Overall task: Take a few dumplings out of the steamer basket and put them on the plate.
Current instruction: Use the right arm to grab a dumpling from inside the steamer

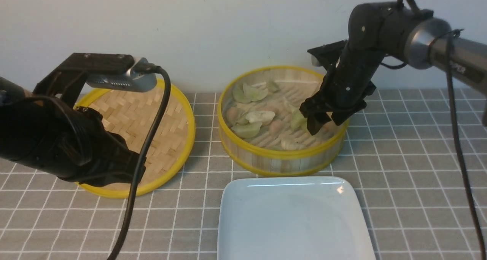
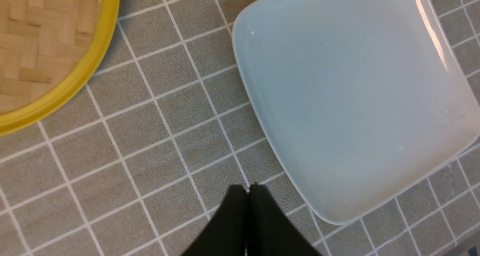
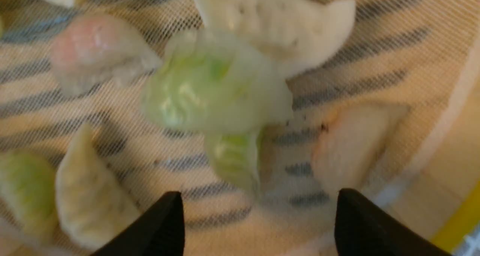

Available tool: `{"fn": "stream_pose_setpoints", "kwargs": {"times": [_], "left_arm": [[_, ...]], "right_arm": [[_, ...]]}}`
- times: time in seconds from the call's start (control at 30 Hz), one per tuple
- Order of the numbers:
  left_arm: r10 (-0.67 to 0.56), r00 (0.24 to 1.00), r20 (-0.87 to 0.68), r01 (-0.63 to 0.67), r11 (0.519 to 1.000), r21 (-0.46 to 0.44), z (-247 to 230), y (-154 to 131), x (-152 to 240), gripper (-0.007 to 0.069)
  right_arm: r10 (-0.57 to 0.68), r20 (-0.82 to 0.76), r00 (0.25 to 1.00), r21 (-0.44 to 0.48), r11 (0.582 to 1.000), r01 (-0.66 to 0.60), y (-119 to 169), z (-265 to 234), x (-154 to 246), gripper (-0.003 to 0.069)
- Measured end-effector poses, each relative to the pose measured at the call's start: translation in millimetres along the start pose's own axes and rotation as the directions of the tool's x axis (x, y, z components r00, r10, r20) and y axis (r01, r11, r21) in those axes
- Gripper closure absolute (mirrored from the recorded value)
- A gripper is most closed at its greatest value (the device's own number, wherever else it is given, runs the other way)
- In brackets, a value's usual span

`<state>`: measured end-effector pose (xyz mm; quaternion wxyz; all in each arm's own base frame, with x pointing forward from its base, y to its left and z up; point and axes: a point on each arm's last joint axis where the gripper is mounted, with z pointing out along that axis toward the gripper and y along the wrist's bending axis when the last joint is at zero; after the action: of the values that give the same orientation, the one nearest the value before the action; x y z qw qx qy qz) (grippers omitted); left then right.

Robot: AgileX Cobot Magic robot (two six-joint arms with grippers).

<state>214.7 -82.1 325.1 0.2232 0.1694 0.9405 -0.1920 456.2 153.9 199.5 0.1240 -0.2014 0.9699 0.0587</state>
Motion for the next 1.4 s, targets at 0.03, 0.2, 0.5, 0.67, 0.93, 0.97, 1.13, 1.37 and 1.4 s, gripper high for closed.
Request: {"fn": "stream_pose_setpoints", "kwargs": {"times": [0.03,0.2,0.5,0.67,0.93,0.97,1.13,1.37,1.4], "left_arm": [[0.0,1.0,0.0,0.0,1.0,0.0,0,0,0,0.064],[0.0,1.0,0.002,0.0,1.0,-0.001,0,0,0,0.064],[0.009,1.0,0.003,-0.009,1.0,-0.016,0,1,0,0.064],[0.01,1.0,0.004,-0.01,1.0,-0.019,0,2,0,0.064],[0.012,1.0,0.006,-0.012,1.0,-0.022,0,2,-1,0.064],[0.012,1.0,0.008,-0.012,1.0,-0.022,0,2,-1,0.064],[0.012,1.0,0.011,-0.012,1.0,-0.023,0,2,-1,0.064],[0.012,1.0,0.014,-0.011,1.0,-0.023,0,2,-1,0.064],[0.012,1.0,0.017,-0.011,1.0,-0.024,0,2,-2,0.064]], "right_arm": [[-0.006,0.002,1.0,0.005,1.0,0.006,1,3,-1,0.0169],[-0.059,0.062,0.996,0.041,0.998,0.056,10,8,-7,0.0165],[-0.098,0.064,0.993,0.061,0.994,0.094,19,18,-10,0.0169],[-0.119,0.045,0.992,0.083,0.99,0.115,20,21,-10,0.0251],[-0.094,-0.069,0.993,0.084,0.991,0.1,18,30,0,0.0498],[-0.075,-0.068,0.995,0.085,0.993,0.08,18,30,0,0.0498],[-0.064,-0.069,0.996,0.09,0.993,0.07,17,30,1,0.0498],[-0.086,-0.062,0.994,0.073,0.993,0.09,18,27,-2,0.0498],[-0.085,-0.06,0.995,0.07,0.994,0.089,19,23,-3,0.0498]]}}
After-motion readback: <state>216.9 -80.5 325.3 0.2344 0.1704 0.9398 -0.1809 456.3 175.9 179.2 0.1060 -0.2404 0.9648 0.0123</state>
